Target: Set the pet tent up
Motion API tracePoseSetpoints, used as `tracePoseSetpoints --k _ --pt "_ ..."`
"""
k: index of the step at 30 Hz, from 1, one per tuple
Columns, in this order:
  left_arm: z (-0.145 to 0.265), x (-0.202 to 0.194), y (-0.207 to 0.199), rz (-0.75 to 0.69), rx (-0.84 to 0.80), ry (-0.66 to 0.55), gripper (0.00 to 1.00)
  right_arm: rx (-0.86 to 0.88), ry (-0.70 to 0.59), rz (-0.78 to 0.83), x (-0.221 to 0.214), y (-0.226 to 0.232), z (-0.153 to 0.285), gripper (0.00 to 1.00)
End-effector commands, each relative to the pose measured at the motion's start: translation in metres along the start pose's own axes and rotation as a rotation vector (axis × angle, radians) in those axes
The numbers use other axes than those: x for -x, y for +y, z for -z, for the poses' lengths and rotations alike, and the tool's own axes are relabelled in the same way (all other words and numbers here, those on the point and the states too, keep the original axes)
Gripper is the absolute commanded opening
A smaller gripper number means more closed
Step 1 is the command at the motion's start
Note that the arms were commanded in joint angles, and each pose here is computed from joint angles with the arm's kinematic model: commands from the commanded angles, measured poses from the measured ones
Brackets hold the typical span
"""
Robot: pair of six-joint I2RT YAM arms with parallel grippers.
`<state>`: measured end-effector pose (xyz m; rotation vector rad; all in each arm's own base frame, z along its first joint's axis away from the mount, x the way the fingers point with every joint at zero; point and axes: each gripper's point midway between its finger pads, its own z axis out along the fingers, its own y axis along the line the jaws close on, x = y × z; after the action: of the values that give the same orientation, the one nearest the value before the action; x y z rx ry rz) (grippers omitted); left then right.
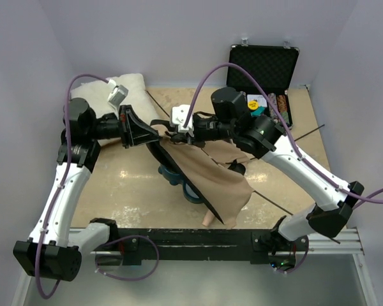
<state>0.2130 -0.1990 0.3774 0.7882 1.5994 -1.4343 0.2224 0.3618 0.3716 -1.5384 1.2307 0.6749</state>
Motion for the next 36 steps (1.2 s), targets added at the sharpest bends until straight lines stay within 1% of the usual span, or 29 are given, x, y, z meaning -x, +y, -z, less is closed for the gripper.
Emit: tracePoseSetpoints --k 1,3,5,9,15,26,36 --pt "0.007 0.008 -0.028 -0.080 -0.056 -0.062 0.00 -0.041 0.137 0.018 -0.036 -0.004 0.007 0.00" --pt "0.013 0.004 -0.025 0.000 -0.051 -0.104 0.00 -0.067 0.133 0.015 -0.037 -0.002 0.015 0.00" --pt "0.018 0.006 -0.024 0.005 -0.052 -0.128 0.00 -0.069 0.142 0.004 -0.043 0.004 0.020 0.00" --pt "0.019 0.014 -0.030 -0.050 -0.070 -0.137 0.00 -0.062 0.164 -0.034 -0.056 0.012 0.020 0.00" --pt "0.020 0.020 -0.038 -0.112 -0.100 -0.119 0.00 -0.070 0.178 -0.052 -0.063 0.009 0.011 0.00" --pt "0.019 0.019 -0.039 -0.087 -0.087 -0.121 0.00 -0.053 0.156 -0.039 -0.052 0.003 0.004 0.00" --pt "0.017 0.028 -0.037 -0.065 -0.068 -0.130 0.00 -0.022 0.160 -0.020 -0.051 0.014 -0.003 0.00"
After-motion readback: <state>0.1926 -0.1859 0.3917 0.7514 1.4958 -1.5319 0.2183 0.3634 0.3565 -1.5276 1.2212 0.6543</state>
